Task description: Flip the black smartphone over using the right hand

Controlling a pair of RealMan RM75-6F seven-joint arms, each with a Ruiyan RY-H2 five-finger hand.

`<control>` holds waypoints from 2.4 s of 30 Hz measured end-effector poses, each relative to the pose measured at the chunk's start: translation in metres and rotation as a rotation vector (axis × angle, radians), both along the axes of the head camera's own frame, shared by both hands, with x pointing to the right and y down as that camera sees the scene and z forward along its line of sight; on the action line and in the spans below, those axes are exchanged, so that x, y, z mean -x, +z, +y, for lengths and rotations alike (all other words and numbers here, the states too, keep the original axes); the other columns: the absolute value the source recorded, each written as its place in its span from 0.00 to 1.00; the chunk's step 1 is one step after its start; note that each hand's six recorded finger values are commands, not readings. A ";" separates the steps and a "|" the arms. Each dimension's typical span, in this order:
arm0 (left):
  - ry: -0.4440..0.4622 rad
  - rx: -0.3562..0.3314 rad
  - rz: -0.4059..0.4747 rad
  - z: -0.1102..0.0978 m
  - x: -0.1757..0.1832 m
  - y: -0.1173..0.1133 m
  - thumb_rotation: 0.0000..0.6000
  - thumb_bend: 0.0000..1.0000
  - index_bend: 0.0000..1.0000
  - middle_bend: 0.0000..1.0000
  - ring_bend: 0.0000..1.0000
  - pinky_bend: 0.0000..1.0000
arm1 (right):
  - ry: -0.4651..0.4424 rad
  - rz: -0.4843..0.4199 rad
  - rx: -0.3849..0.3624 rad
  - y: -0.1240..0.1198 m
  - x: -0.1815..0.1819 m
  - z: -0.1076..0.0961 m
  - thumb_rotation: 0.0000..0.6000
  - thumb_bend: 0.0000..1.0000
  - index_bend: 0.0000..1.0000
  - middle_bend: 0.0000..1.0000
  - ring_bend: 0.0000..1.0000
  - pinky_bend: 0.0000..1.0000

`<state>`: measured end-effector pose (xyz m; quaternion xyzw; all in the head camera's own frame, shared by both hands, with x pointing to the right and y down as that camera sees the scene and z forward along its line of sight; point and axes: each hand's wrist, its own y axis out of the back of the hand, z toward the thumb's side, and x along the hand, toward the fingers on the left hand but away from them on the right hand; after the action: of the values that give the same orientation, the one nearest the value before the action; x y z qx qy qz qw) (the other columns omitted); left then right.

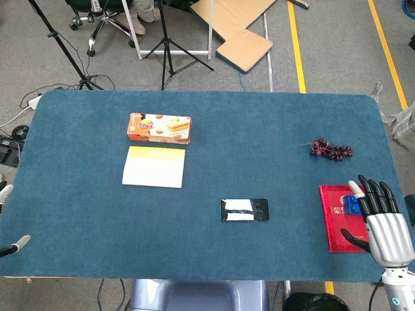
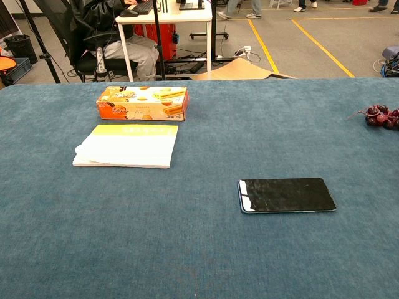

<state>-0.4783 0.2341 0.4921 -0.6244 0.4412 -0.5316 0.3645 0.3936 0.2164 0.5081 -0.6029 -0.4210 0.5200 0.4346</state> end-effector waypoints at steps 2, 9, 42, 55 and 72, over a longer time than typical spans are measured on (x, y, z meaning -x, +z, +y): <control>-0.001 0.001 0.000 0.000 0.000 0.000 1.00 0.00 0.00 0.00 0.00 0.00 | -0.002 -0.003 0.004 0.001 0.001 0.000 1.00 0.00 0.01 0.00 0.00 0.00; -0.002 0.009 0.002 -0.001 -0.001 0.002 1.00 0.00 0.00 0.00 0.00 0.00 | -0.030 -0.011 0.050 0.010 0.006 0.002 1.00 0.00 0.02 0.00 0.00 0.00; -0.061 0.081 -0.081 -0.015 0.007 0.033 1.00 0.00 0.00 0.00 0.00 0.00 | -0.537 -0.032 0.369 0.179 0.185 -0.023 1.00 0.12 0.22 0.21 0.11 0.21; -0.062 0.096 -0.094 -0.016 0.006 0.039 1.00 0.00 0.00 0.00 0.00 0.00 | -0.552 0.039 0.350 0.203 0.193 -0.019 1.00 0.17 0.25 0.23 0.13 0.21; -0.063 0.106 -0.101 -0.016 0.006 0.042 1.00 0.00 0.00 0.00 0.00 0.00 | -0.596 0.101 0.305 0.218 0.193 -0.016 1.00 0.17 0.25 0.24 0.14 0.23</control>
<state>-0.4841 0.2182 0.5341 -0.6010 0.4128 -0.5964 0.3357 0.2011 0.2009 0.7261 -0.7311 -0.1216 0.4561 0.4926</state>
